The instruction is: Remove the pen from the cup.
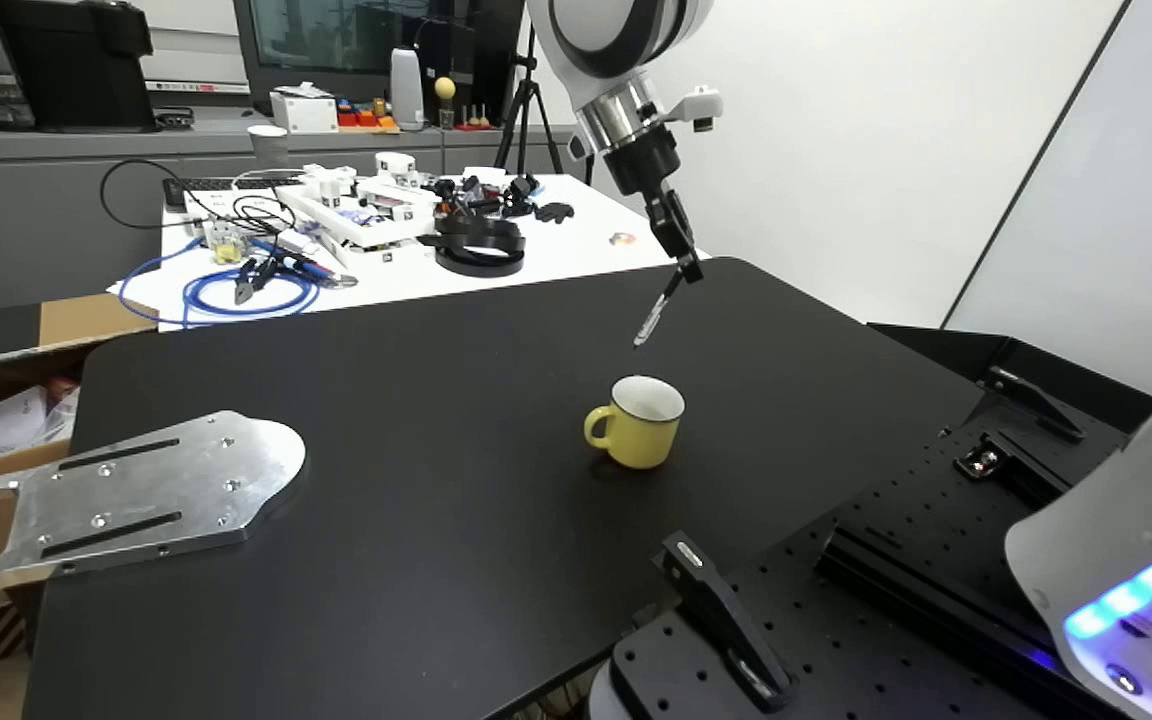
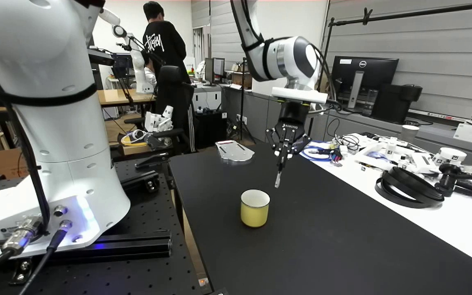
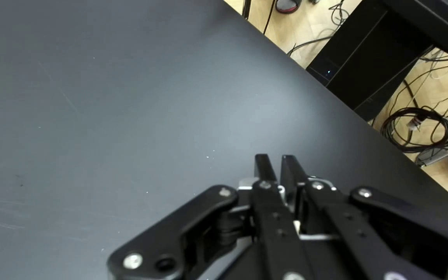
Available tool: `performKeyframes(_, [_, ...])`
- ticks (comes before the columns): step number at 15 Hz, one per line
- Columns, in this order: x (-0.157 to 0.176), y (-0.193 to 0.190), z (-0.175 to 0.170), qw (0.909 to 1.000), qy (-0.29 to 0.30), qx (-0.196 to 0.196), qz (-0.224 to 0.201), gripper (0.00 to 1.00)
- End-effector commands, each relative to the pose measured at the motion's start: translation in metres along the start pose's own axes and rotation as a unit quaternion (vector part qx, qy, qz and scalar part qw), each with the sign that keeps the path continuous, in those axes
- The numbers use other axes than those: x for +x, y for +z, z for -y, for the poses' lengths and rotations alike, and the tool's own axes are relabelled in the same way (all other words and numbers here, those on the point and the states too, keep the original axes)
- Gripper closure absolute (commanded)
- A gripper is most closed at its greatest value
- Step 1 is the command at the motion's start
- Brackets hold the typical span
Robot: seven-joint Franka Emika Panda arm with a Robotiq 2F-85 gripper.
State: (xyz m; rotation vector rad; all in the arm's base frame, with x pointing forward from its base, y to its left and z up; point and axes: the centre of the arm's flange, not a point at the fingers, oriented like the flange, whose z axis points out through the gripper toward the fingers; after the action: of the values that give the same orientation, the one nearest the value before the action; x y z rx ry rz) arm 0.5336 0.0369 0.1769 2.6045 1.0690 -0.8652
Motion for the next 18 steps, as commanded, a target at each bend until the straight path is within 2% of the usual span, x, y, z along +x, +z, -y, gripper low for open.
performKeyframes(1, [-0.026, -0.025, -0.004, 0.9996, 0.022, -0.002, -0.014, 0.97])
performKeyframes(5, [-0.020, -0.014, -0.009, 0.9962, 0.048, -0.059, -0.044, 0.97])
performKeyframes(9, [0.004, 0.010, -0.018, 0.9870, 0.101, -0.080, -0.096, 0.97])
performKeyframes(12, [0.022, 0.026, -0.030, 0.9731, 0.158, -0.054, -0.159, 0.97])
performKeyframes(15, [0.039, 0.043, -0.040, 0.9538, 0.212, -0.041, -0.209, 0.97])
performKeyframes(18, [0.049, 0.063, -0.055, 0.9341, 0.256, -0.054, -0.243, 0.97])
